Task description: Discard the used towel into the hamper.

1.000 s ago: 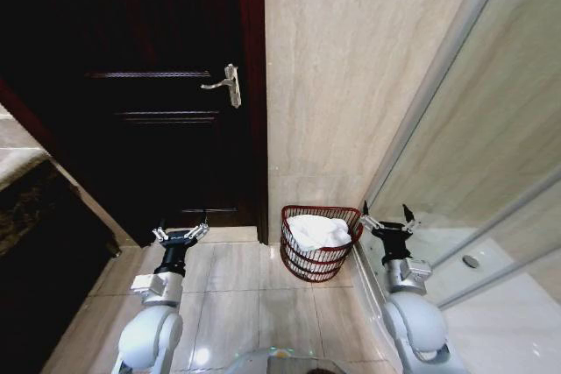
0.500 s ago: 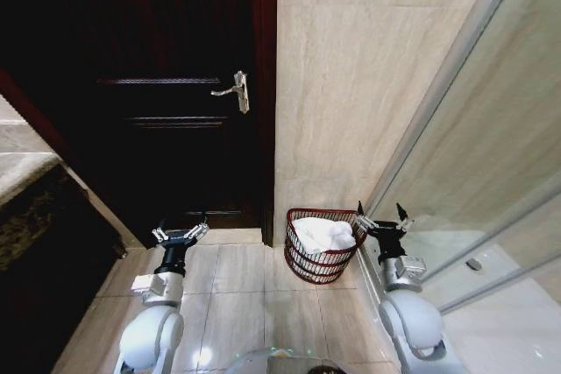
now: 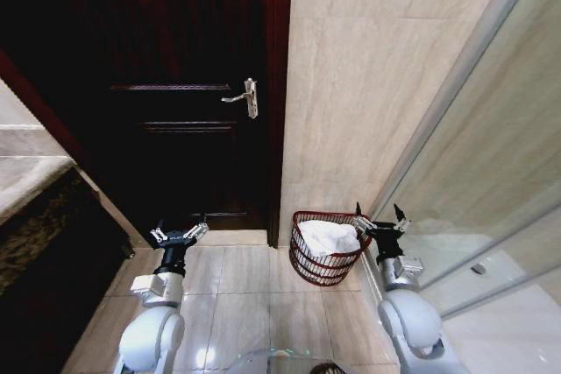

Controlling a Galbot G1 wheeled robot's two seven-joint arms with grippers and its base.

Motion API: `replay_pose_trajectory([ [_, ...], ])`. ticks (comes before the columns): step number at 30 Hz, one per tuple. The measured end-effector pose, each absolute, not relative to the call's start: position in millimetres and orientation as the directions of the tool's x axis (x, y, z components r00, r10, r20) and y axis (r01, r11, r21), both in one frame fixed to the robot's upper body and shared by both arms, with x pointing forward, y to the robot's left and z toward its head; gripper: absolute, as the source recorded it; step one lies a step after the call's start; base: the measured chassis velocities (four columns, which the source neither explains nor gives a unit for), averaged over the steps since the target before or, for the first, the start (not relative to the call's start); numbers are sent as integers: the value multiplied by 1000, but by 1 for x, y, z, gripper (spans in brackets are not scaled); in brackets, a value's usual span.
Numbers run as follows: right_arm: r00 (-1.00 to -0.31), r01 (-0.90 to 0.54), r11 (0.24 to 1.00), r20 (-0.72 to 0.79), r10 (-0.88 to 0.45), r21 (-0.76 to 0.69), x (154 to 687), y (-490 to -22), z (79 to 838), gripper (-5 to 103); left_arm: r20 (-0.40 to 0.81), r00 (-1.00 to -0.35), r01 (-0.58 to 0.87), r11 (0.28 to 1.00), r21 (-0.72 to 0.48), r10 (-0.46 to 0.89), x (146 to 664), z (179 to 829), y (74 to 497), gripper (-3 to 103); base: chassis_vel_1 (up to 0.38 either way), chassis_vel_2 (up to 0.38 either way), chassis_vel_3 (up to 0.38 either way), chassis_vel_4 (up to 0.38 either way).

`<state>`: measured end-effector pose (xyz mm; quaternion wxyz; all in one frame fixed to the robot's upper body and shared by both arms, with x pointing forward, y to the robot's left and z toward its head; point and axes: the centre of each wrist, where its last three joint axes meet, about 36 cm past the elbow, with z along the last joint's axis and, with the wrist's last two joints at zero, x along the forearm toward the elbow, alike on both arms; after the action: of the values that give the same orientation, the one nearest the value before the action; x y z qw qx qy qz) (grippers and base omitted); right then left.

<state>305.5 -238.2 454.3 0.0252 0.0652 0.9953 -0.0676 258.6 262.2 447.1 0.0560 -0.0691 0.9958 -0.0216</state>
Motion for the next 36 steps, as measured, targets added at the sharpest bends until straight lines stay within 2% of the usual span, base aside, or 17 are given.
replay_pose_trajectory([
  [36,-987,137,986,-92,129,-93,300,-239,453,100,-122,-981,-147,989,-26,-149,257,451,263,100,28,27,-7,-7],
])
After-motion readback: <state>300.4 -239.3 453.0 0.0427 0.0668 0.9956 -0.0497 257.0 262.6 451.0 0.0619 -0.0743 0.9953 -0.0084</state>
